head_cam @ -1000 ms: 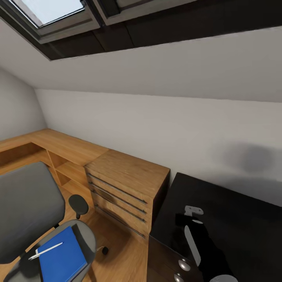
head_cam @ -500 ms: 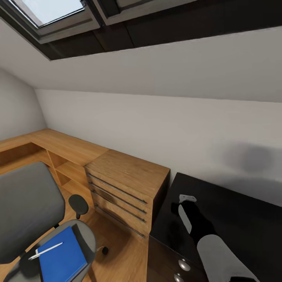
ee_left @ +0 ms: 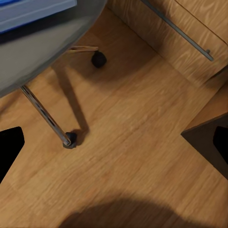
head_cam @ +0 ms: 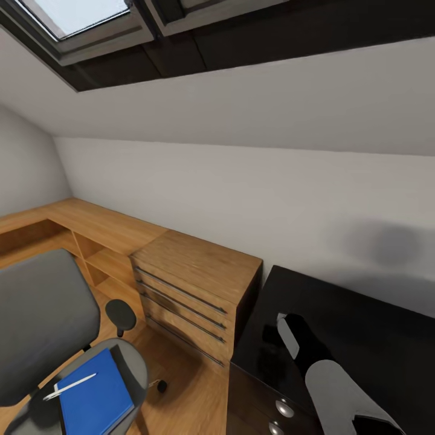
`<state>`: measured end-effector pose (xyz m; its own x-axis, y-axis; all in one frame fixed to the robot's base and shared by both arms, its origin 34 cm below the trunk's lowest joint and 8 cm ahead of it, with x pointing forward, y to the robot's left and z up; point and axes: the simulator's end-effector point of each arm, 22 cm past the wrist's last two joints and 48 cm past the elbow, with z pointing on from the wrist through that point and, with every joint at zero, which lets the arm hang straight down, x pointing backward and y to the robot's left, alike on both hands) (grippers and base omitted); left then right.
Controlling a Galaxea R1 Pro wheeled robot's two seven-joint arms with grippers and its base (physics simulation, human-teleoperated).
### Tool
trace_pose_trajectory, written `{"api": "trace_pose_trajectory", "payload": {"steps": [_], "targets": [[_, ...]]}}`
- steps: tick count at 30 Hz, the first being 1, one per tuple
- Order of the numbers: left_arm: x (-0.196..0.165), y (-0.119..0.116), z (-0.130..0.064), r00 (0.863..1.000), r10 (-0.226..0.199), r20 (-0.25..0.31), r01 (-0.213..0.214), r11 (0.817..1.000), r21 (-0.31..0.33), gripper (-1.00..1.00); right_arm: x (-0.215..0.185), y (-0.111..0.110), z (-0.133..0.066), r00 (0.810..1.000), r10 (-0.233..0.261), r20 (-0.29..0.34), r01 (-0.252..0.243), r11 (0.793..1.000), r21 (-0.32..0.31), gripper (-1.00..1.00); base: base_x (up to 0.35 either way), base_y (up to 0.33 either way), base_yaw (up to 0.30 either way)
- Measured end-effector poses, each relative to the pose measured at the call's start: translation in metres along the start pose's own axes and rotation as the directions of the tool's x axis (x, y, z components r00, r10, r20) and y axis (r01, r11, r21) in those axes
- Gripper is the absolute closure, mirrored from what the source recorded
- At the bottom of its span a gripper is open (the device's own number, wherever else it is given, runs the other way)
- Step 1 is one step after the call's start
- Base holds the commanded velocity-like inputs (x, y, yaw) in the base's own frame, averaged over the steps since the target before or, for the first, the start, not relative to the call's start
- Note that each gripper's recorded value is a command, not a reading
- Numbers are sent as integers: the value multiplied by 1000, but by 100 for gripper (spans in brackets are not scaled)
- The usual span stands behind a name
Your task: In the bedroom, organize the workspace by keeping the computer under the desk, ensuring the monitor is on the desk, placing the keyboard on the desk next to the monitor, placing the mouse on the desk next to the keyboard, moving the folder from the swivel chair onto the desk next to the mouse, stacking the notebook on top of the folder with the pen on top of the notebook, and positioning the swivel chair next to the desk.
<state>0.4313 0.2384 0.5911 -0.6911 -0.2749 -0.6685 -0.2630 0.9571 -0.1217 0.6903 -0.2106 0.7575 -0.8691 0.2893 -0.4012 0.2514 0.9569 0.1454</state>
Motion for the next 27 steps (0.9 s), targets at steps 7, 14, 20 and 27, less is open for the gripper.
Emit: {"api": "trace_pose_trajectory", "payload": {"steps": [7,14,20,27], "targets": [[6,1,7,1000,0,0,0,1000,0,-100,7,-1,9,1000,-3,-15,3,1000,-1,100,0,0,0],[12,2,15,1000,0,2,0,1000,1,-100,6,-1,15,1000,1,-5,-1,1000,-3,100,0,0,0],[16,2,19,1000,1,2,-1,1000,2,-100,1,-2,17,1000,1,12,-1,1000,-2,100,0,0,0],[15,2,20,1000,0,1,0,1000,1,-100,-1,-2,18,1000,-6,16,6,1000,1,100,0,0,0]]}}
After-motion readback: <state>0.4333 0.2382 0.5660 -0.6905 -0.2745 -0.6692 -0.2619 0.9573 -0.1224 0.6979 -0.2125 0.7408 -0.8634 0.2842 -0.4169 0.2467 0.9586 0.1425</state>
